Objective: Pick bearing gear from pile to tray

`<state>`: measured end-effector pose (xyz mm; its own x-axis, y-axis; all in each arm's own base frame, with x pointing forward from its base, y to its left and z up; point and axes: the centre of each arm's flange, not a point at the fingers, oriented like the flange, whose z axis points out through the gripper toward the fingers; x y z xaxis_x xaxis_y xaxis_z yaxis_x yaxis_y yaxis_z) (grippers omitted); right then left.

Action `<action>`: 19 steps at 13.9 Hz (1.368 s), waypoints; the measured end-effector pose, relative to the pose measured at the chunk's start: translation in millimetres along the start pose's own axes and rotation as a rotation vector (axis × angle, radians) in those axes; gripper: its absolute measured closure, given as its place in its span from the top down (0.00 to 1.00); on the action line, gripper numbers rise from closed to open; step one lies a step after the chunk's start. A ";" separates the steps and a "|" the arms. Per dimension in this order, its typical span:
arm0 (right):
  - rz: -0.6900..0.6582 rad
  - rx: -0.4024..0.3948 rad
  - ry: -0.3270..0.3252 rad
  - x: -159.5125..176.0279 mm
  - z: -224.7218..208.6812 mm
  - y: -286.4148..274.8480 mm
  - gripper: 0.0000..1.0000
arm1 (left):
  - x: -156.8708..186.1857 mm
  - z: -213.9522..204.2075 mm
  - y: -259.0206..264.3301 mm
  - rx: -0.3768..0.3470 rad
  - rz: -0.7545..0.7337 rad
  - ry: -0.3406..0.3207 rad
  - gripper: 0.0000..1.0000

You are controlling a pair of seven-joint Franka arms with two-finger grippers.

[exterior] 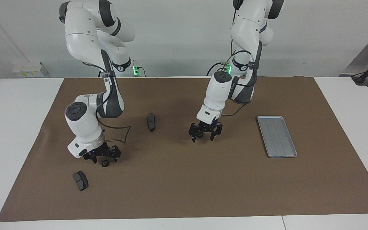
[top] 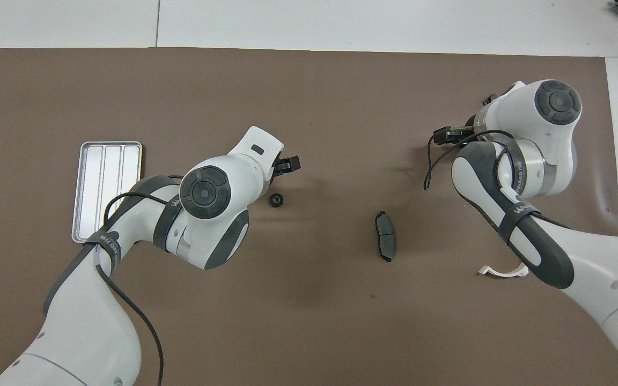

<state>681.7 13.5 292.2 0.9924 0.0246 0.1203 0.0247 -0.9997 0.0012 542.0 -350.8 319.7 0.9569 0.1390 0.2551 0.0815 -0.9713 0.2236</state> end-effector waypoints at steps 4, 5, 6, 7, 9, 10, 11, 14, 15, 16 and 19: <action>0.002 0.001 -0.008 -1.0 5.3 3.4 0.81 | -12.6 7.6 0.1 0.022 0.012 -0.033 0.84; 0.001 0.002 -0.008 -1.1 5.8 2.5 0.74 | -14.9 8.9 0.1 0.029 0.015 -0.042 0.84; 0.000 0.002 -0.008 -1.0 5.9 2.0 0.64 | -16.9 10.4 -0.5 0.034 0.016 -0.049 0.77; 0.000 0.002 -0.008 -1.0 5.8 1.8 0.64 | -18.8 12.0 -1.6 0.040 0.016 -0.056 0.77; 0.002 0.001 -0.002 0.9 2.9 3.2 0.45 | -24.5 15.4 -2.6 0.047 0.022 -0.067 0.71; 0.000 0.002 0.001 1.8 1.8 2.2 0.34 | -27.5 16.7 -2.1 0.049 0.025 -0.071 0.67; -0.004 0.004 0.004 2.9 0.4 -0.8 0.34 | -29.9 17.3 -1.5 0.050 0.028 -0.073 0.67; -0.016 0.010 0.024 8.6 -8.6 -10.0 0.34 | -32.4 18.1 -2.8 0.054 0.029 -0.078 0.61; -0.021 0.013 0.033 10.7 -14.5 -13.8 0.34 | -32.5 17.8 -2.9 0.054 0.030 -0.078 0.58; -0.029 0.017 0.038 12.1 -22.5 -20.0 0.34 | -33.1 17.7 -2.7 0.054 0.030 -0.079 0.57; -0.044 0.027 0.044 11.7 -51.7 -49.9 0.34 | -34.0 16.7 -3.5 0.058 0.031 -0.082 0.48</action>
<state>685.8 63.6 344.9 0.9842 0.0674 0.1638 0.0714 -0.9973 -0.0189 513.8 -355.3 294.5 0.9786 0.0944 0.1827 0.0648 -0.9847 0.1617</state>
